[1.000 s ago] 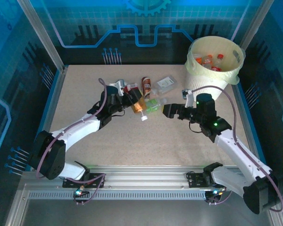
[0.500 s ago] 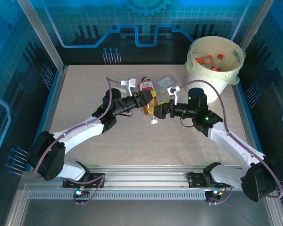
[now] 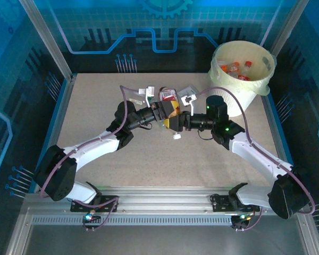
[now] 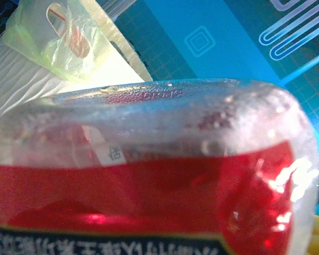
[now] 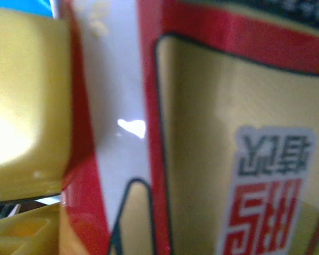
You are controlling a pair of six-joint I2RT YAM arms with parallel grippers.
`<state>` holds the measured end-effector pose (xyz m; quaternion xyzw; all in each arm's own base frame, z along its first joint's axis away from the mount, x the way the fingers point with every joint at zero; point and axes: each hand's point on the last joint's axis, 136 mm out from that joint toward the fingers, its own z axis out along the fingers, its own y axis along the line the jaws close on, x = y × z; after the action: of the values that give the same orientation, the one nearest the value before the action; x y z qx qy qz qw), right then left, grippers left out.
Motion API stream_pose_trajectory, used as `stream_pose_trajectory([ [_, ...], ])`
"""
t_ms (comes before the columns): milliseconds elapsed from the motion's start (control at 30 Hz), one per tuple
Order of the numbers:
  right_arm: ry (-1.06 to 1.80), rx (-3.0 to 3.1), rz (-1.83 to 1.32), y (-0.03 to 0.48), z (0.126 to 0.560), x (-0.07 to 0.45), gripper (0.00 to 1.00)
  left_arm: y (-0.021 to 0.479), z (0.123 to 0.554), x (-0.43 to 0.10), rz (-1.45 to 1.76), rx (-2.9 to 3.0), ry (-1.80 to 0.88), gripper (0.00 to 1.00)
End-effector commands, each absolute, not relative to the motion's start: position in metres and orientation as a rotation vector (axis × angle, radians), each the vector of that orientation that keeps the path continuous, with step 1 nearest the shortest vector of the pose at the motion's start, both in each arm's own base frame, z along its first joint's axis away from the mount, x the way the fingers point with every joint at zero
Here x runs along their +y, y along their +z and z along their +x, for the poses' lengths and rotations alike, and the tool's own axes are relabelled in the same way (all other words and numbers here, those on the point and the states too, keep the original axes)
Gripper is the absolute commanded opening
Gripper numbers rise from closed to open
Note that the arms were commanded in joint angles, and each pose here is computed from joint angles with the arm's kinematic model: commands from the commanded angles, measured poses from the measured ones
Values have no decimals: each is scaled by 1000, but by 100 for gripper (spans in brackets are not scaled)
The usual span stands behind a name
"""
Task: Put the plastic bottles in the bin
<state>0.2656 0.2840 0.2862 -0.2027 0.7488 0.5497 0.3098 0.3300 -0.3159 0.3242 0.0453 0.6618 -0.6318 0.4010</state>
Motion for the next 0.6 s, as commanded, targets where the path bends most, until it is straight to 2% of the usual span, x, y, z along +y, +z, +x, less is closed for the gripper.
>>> stream_pose_trajectory([
  [0,1480,1926,-609,304,257,291,66,339,326,-320,148,1614,-1629,50],
  [67,1456,1941,-596,301,259,289,61,338,326,-320,143,1618,-1623,51],
  [233,1332,1990,-551,290,269,282,52,327,335,-315,101,1659,-1551,62],
  [567,1141,2114,-469,265,285,266,45,315,347,-300,53,1763,-1347,81],
])
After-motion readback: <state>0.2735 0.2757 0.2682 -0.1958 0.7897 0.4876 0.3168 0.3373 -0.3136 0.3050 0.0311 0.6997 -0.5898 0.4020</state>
